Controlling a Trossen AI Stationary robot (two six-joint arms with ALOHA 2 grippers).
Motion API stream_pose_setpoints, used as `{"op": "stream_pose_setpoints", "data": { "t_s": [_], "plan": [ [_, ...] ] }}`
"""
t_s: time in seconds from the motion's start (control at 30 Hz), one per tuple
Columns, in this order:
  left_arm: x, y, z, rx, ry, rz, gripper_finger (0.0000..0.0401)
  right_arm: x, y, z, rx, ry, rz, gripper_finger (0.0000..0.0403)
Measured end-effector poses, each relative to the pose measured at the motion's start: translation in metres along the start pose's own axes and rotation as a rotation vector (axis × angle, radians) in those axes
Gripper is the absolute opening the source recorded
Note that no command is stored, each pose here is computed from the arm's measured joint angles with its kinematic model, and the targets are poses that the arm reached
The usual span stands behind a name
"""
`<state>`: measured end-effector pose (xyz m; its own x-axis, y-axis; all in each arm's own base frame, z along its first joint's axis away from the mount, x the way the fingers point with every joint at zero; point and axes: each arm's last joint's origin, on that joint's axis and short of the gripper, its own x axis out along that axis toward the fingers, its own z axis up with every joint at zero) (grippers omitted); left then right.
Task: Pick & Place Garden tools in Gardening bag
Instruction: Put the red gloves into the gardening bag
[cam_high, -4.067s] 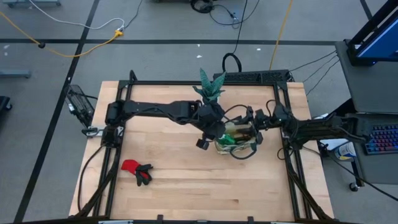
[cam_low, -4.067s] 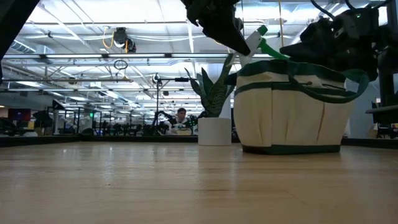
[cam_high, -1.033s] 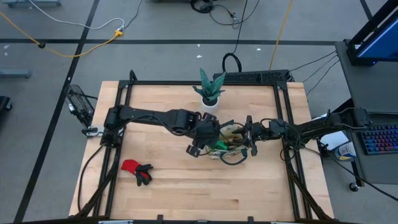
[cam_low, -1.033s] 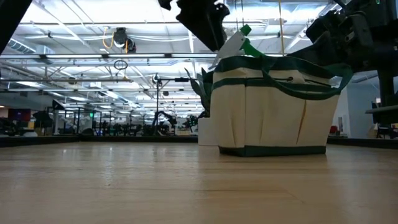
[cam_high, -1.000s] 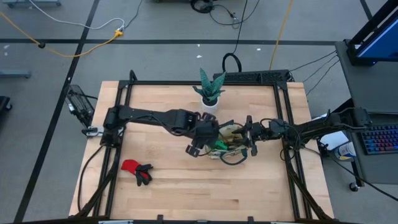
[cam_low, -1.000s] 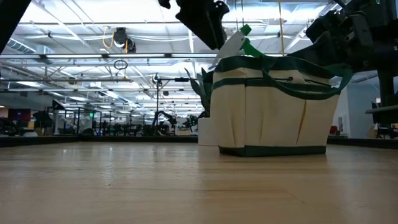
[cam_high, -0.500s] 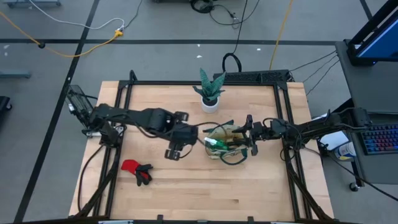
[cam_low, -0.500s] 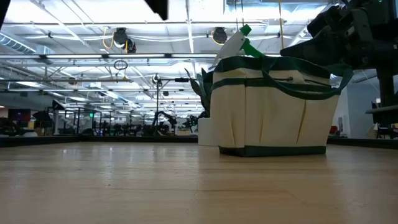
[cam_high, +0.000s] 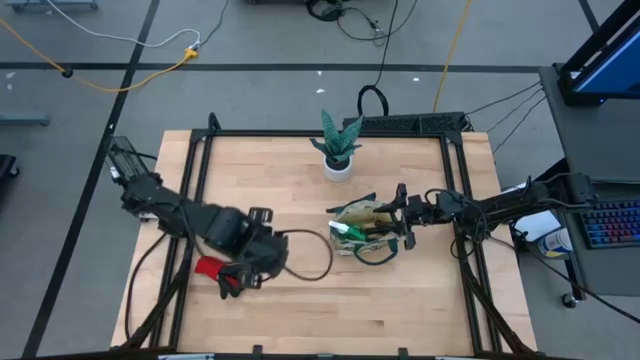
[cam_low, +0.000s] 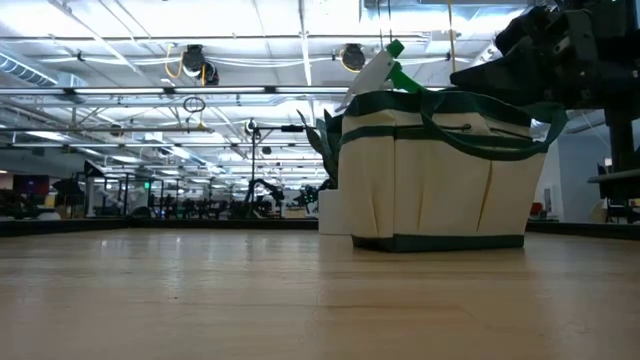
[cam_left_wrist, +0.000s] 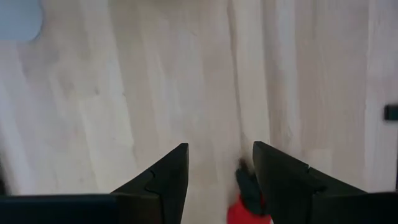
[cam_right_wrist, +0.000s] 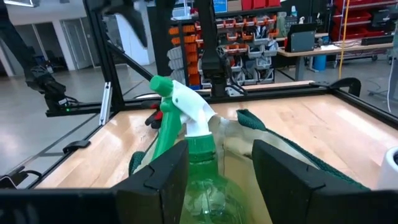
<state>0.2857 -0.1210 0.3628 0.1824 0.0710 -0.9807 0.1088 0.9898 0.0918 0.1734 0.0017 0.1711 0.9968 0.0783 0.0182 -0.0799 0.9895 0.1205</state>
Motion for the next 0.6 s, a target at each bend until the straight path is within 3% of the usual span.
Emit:
{"op": "stream_pose_setpoints", "data": {
  "t_s": [0.33, 0.6],
  "plan": [
    [0.048, -0.025, -0.062, -0.049, 0.203, 0.046, 0.0181, 0.0, 0.0, 0.003, 0.01, -0.035, 0.003, 0.0169],
    [0.079, -0.025, -0.101, -0.125, 0.117, -0.151, 0.0181, 0.0, 0.0, 0.004, -0.018, -0.047, 0.003, 0.0169]
  ]
}}
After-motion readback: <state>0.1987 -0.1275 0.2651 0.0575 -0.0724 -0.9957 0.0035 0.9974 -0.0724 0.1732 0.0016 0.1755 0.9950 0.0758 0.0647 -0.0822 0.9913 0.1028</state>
